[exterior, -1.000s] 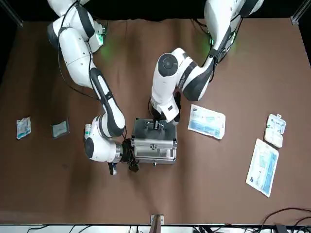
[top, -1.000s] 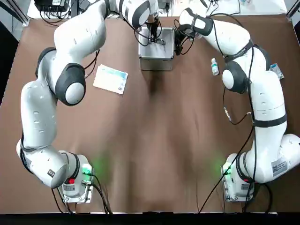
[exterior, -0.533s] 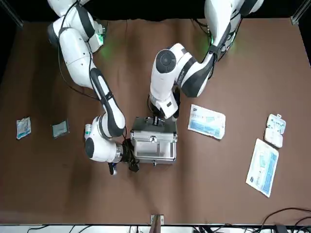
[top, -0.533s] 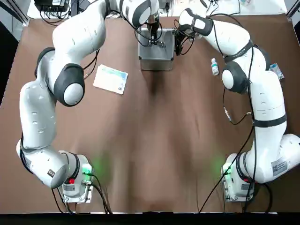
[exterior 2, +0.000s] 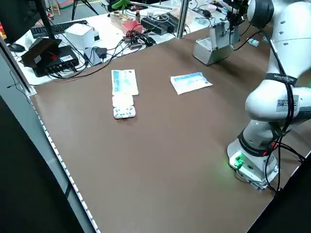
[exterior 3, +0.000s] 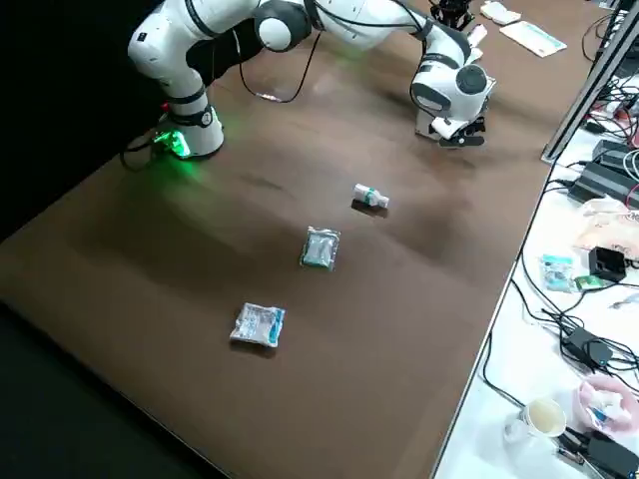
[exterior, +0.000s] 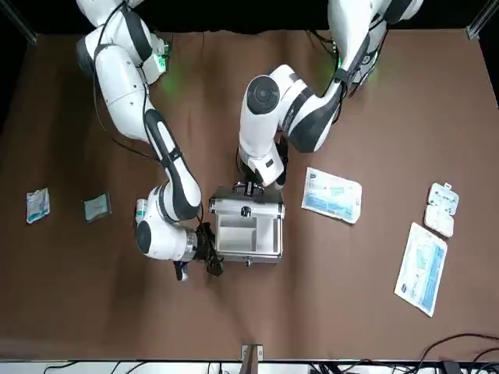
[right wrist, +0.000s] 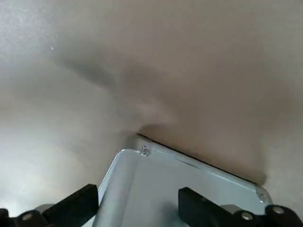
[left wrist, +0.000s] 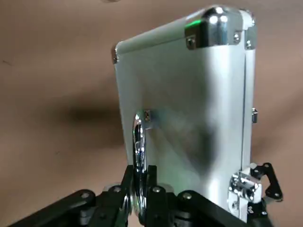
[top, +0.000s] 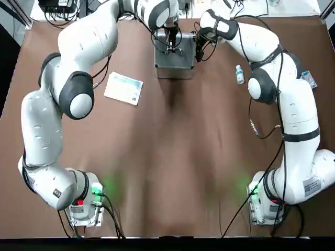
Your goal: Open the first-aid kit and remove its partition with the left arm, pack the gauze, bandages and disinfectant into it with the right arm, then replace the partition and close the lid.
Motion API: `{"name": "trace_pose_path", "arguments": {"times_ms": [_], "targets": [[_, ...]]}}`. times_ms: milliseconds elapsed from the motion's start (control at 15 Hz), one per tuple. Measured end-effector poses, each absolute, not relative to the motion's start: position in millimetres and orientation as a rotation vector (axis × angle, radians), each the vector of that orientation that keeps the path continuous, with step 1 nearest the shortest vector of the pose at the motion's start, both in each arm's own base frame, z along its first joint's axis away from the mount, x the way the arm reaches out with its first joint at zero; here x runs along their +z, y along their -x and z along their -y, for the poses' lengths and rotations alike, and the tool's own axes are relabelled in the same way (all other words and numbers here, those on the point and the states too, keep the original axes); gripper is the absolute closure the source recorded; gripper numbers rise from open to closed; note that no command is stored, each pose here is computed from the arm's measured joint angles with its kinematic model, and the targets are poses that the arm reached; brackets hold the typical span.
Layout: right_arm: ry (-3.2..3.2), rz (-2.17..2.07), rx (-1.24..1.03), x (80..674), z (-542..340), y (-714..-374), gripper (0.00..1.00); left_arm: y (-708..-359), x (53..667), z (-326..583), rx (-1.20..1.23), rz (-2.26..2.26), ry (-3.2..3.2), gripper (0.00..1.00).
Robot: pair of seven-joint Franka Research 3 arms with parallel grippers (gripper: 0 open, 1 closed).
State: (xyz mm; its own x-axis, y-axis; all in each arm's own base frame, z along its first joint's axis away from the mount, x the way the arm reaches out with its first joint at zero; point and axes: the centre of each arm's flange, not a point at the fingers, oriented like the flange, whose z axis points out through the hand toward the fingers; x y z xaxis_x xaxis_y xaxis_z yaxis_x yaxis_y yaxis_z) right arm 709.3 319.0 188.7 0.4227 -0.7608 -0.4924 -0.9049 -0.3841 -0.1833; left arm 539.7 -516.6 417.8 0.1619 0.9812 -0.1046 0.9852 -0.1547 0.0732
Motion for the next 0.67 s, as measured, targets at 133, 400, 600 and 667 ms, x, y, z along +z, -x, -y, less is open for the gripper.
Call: {"name": "trace_pose_path", "arguments": {"times_ms": [133,400,600,667], "targets": [[2.259,-1.415,0.461,188.7,-319.0,-709.3,0.19,-536.6,417.6,517.6,-0.055,-1.964,-2.308,0.87],[2.259,-1.415,0.461,188.7,-319.0,-709.3,0.19,-533.1,416.9,518.9,-0.062,-1.973,-2.318,0.87],[2.259,-1.415,0.461,188.6,-319.0,-709.2,0.19,-530.6,416.0,519.8,-0.066,-1.976,-2.327,0.87],[2.259,-1.415,0.461,188.6,-319.0,-709.2,0.19,-529.1,415.5,520.2,-0.069,-1.978,-2.332,0.87]]}}
